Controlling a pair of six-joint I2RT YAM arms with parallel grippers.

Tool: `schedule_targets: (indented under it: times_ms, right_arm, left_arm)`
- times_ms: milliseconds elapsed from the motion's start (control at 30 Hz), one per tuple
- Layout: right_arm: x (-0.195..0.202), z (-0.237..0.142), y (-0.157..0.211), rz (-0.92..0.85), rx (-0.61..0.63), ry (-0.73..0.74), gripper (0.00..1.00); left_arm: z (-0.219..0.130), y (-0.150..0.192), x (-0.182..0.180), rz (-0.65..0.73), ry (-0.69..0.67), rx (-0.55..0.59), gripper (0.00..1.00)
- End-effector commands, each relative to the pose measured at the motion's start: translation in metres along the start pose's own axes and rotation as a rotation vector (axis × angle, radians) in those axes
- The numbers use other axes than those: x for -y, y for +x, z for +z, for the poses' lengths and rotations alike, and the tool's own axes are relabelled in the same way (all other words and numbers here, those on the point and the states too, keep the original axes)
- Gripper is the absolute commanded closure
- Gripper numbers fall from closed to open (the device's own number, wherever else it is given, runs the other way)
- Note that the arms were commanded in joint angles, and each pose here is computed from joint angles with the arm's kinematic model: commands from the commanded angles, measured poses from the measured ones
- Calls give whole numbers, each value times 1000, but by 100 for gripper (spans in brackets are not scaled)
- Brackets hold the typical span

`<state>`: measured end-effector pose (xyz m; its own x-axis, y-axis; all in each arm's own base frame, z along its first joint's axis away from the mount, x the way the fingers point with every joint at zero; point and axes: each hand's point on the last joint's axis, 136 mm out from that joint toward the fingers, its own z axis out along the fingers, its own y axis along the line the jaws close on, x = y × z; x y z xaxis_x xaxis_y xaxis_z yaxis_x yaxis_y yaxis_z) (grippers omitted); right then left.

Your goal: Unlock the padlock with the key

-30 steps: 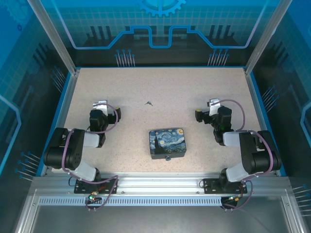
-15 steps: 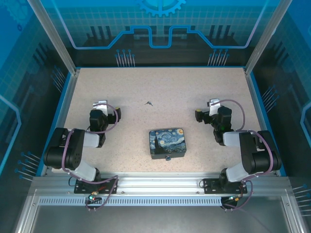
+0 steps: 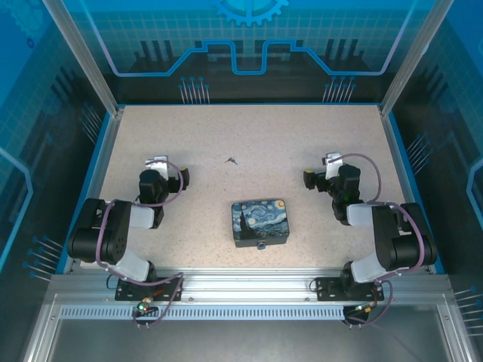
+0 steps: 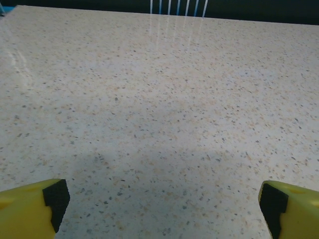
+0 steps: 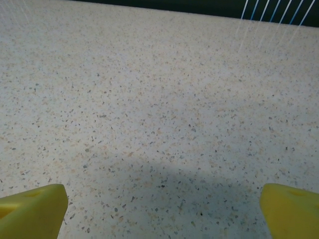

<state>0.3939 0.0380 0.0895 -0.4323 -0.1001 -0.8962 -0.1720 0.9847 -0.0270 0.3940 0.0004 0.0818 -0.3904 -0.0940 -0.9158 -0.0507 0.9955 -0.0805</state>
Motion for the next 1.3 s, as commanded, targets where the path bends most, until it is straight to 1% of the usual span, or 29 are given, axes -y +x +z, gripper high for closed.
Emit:
schedule_targets:
  times_ms: [0,133,200,267,300,367,433,500,633,767,833,1067,1133,1267]
  right_arm:
    - [9,-9,-33,23,-36,22,0]
    - [17,-24,-57,175,-112,61,0]
    - [26,-32,-63,299,-136,114,0]
    - [37,-40,-64,412,-185,182,0]
    - [35,-42,-65,434,-212,163,0]
    - [19,-44,-68,439,-245,77,0]
    - [-5,-49,-66,444,-294,-35,0]
    - [-29,-56,-57,434,-369,-104,0]
    - [-82,-78,-28,375,-509,-198,1]
    - [-118,-102,-1,333,-602,-223,3]
    - [-127,-114,17,333,-644,-214,4]
    - [-145,-144,51,370,-699,-232,6]
    - [-150,-149,58,380,-709,-241,8]
    - [-159,-154,65,390,-719,-268,16]
  left_arm:
    - [-3,-30,-1,-5,-12,11,1]
    - [-10,-48,-2,10,-61,2,1]
    - [-16,-63,1,9,-71,26,1]
    - [-22,-80,7,-18,-60,39,1]
    - [-25,-87,11,-45,-49,32,1]
    - [-31,-98,18,-112,-35,-3,1]
    - [-39,-103,28,-180,-23,-81,1]
    - [-47,-101,43,-236,6,-168,1]
    - [-70,-81,82,-291,100,-349,1]
    - [-98,-51,118,-303,204,-455,1]
    - [-112,-34,131,-306,229,-502,1]
    - [-148,23,162,-347,302,-634,1]
    - [-155,35,170,-353,322,-656,1]
    - [-165,46,191,-349,378,-682,1]
